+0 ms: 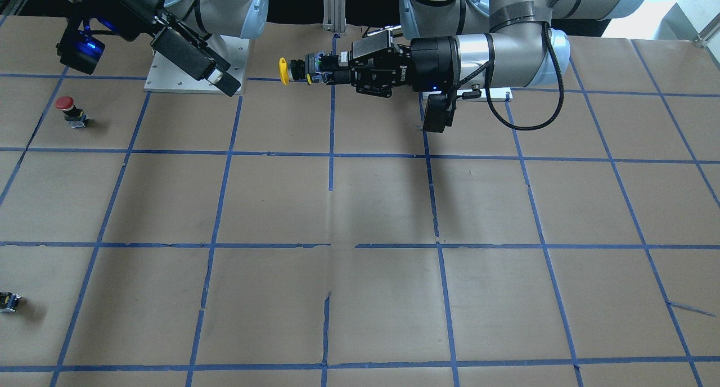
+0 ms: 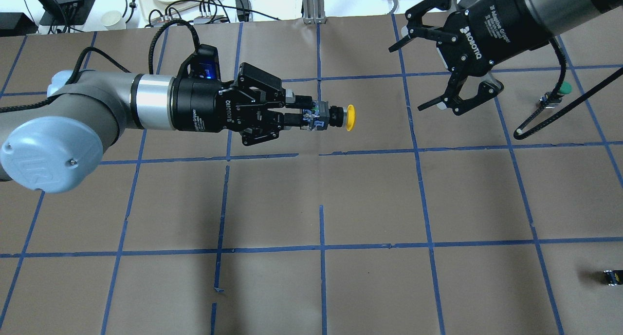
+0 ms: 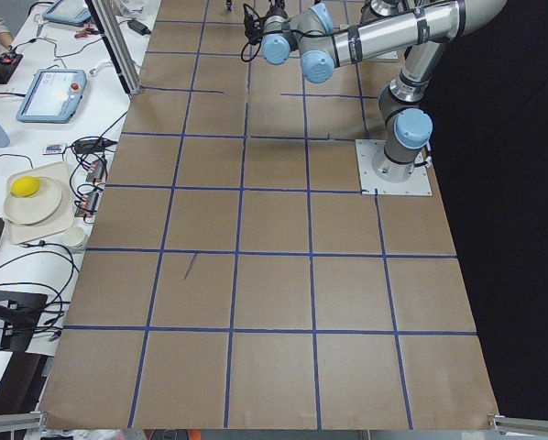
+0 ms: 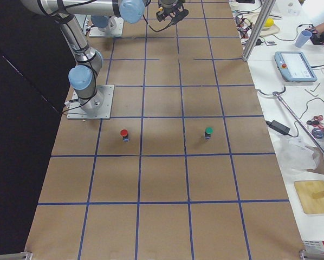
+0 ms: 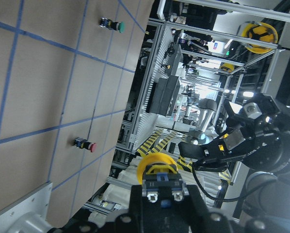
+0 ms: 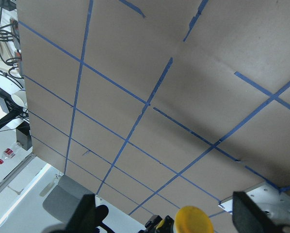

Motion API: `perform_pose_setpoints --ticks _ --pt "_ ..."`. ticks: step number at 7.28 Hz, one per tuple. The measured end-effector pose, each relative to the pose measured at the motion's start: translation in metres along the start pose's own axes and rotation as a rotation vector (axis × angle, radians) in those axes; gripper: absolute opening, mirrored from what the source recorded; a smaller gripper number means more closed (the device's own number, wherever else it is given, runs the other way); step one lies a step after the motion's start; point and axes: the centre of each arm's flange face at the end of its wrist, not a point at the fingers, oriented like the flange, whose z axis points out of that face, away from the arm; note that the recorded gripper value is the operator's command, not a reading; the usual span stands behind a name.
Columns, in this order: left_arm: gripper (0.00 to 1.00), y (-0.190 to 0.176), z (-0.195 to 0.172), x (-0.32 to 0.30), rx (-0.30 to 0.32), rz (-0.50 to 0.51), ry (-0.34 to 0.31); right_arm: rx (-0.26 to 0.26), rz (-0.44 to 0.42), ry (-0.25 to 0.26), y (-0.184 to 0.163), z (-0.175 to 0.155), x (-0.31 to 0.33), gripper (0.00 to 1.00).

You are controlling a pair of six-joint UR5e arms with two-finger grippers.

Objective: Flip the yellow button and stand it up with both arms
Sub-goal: 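Carry the yellow button to table center with left gripper while right gripper approaches, then close the right gripper on the yellow cap held by the left gripper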

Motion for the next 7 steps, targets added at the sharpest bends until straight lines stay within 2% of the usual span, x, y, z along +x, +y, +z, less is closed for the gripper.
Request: perform_pose_setpoints --ticks 1,3,7 --pt "0.29 0.001 0.002 0.001 -0.001 0.001 0.012 -0.025 0.042 -0.019 0.006 -0.001 0.003 1.0" --pt "0.29 0.001 0.003 0.0 -0.002 0.002 0.018 -0.054 0.099 -0.026 0.022 0.001 0.02 1.0" --pt "0.29 0.0 0.004 0.0 0.0 0.005 0.026 -0.107 0.131 -0.022 0.026 0.022 0.043 1.0"
